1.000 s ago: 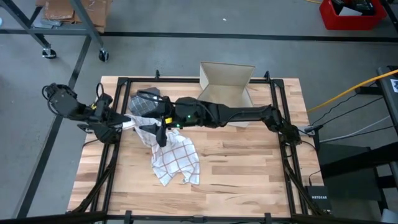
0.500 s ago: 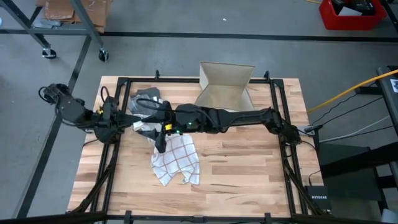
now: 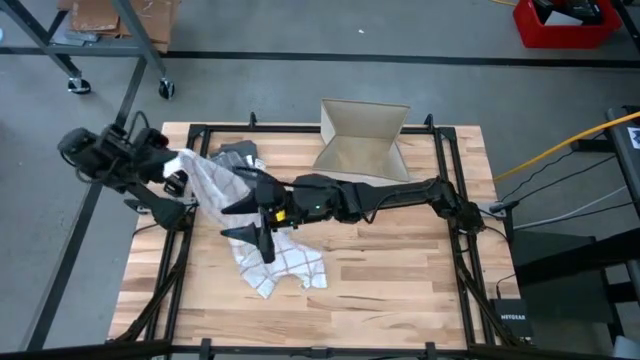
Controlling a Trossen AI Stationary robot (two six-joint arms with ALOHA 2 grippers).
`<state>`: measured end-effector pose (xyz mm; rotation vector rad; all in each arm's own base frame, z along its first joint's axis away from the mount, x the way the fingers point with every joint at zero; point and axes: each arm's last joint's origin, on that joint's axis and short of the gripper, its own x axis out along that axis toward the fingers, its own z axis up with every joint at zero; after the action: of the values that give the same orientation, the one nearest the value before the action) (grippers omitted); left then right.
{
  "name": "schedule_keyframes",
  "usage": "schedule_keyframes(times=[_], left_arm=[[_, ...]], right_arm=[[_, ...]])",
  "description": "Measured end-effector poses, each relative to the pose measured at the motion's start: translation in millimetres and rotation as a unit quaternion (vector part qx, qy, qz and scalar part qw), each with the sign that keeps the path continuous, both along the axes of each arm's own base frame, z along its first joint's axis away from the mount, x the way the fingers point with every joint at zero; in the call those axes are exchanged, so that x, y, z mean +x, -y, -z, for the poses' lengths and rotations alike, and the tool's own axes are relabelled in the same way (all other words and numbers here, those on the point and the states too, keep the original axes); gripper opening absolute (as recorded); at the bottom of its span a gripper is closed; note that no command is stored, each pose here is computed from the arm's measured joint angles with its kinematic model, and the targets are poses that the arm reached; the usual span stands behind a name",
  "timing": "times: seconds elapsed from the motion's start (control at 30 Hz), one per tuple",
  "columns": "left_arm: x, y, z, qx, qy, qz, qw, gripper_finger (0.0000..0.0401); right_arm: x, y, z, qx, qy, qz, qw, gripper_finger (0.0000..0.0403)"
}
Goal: Fold towel
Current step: Fold the white towel
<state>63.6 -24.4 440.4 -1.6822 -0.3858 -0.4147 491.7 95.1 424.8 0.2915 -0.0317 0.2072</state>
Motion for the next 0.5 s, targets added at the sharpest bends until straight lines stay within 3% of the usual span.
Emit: schedule_keyframes(times=[0.27,0.5], left_arm=[[-5,-1,6,0.010,-0.018,0.042,0.999,0.0000],[13,13,30,0.016,-0.143,0.106,0.984,0.0000]], right_arm=[[-6,3,-20,0.017,0.080,0.020,0.996,0.0237],[-5,7,-21,0.018,0.081,0.068,0.994,0.0237]])
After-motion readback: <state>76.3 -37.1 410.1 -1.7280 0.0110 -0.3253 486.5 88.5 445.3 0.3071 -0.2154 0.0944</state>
